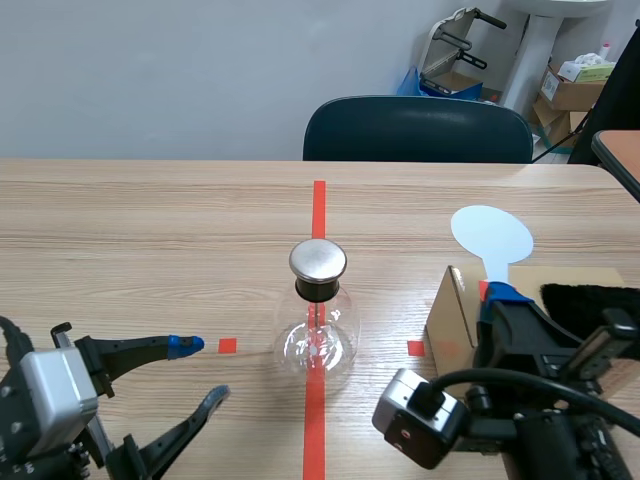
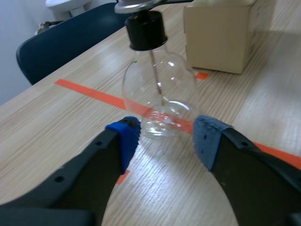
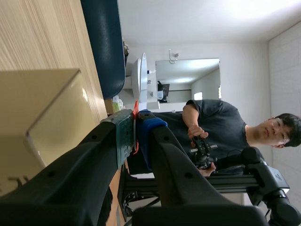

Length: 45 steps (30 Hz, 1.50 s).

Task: Do the electroscope experiment

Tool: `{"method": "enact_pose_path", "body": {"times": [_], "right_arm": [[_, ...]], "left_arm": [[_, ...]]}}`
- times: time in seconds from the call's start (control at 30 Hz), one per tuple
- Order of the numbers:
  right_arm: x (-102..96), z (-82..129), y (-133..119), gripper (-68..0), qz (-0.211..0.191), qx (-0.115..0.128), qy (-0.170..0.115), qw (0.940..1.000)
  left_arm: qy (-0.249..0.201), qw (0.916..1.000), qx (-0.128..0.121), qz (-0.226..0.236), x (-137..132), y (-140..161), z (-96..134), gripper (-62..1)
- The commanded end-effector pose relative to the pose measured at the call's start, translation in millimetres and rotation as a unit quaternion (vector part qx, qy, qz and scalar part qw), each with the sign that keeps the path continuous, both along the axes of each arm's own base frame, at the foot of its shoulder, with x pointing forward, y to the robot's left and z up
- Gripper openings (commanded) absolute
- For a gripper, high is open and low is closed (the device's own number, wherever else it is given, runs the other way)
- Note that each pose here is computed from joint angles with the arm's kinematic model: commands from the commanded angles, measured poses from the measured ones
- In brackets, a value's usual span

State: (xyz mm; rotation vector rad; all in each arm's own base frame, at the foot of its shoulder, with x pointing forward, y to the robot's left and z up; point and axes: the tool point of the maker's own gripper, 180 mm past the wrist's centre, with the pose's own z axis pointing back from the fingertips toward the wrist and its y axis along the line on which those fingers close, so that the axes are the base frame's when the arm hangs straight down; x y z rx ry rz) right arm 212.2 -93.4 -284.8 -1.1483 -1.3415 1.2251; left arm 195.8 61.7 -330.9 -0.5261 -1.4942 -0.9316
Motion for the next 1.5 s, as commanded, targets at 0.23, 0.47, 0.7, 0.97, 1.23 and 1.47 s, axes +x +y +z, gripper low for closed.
{"method": "enact_pose_path", "body": {"times": [0.23, 0.47, 0.7, 0.97, 1.23, 1.47], "right_arm": [[-25.9, 3, -27, -65.3, 0.0, -0.024, 0.004, 0.9997], [-27.9, 2, -44, -65.3, -0.009, -0.017, 0.008, 0.9998], [-34.6, -14, -37, -65.3, 0.021, -0.021, 0.027, 0.9992], [-37.5, -27, -28, -65.3, 0.045, -0.018, 0.039, 0.998], [-44.3, -39, -29, -65.3, 0.049, -0.019, 0.057, 0.9969], [-46.6, -47, -30, -65.3, 0.047, -0.019, 0.068, 0.9964]], "left_arm": [[0.003, 0.9984, -0.016, -0.053, -42, -2, 27, -23.2], [0.013, 0.9954, -0.025, -0.091, -70, -8, 44, -23.2], [-0.007, 0.9966, -0.023, -0.078, -70, -6, 55, -23.2], [-0.022, 0.9971, -0.043, -0.059, -59, -1, 67, -23.2], [-0.038, 0.9955, -0.048, -0.073, -61, 0, 73, -23.2], [-0.052, 0.9934, -0.058, -0.084, -64, -3, 80, -23.2]]}}
